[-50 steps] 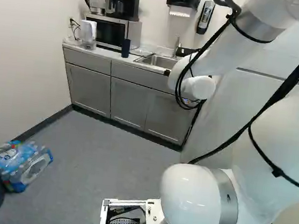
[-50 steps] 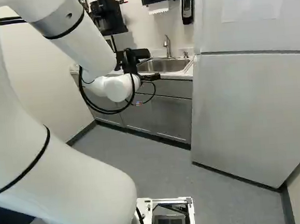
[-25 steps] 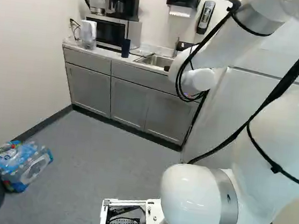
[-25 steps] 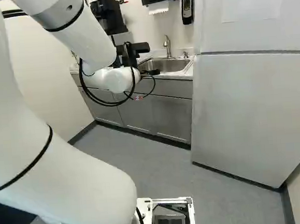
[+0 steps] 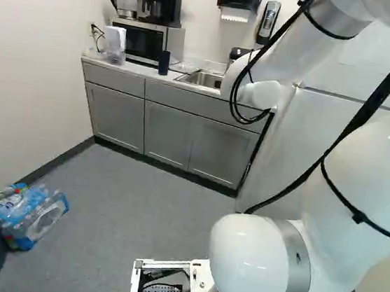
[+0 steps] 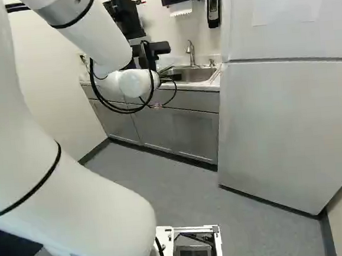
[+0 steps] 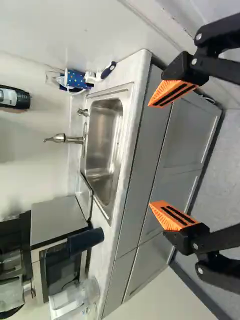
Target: Rinse the cup and place it in the tray
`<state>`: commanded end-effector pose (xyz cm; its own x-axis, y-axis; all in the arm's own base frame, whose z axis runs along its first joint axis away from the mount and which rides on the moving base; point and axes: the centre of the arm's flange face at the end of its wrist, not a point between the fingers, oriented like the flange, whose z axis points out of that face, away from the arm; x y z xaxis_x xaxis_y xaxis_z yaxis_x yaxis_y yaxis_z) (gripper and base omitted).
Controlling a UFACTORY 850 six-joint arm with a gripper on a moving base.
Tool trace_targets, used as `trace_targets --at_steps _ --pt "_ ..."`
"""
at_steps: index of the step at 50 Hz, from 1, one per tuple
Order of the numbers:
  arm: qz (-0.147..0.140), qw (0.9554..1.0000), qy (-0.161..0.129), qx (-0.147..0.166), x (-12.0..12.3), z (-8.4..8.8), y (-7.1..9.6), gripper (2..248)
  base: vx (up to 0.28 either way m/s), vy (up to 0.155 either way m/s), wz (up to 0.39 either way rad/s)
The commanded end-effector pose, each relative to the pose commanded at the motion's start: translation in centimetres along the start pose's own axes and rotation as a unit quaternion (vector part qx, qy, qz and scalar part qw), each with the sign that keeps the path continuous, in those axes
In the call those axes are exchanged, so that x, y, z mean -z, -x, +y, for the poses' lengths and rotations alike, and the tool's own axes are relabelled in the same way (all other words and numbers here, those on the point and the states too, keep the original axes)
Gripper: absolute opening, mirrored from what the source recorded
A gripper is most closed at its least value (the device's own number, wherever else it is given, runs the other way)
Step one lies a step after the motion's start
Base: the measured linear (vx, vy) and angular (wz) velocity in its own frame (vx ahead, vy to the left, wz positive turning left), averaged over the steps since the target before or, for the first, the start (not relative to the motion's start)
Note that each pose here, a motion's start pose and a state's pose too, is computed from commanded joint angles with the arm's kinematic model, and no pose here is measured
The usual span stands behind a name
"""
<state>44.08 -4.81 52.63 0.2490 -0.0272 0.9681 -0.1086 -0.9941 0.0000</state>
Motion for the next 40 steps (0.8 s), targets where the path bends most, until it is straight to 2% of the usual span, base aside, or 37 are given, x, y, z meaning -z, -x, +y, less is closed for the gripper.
trace_targets --at_steps 40 --pt "0.003 1.0 -0.002 0.001 -0.9 -0.2 -4.0 247 0.0 0.0 0.0"
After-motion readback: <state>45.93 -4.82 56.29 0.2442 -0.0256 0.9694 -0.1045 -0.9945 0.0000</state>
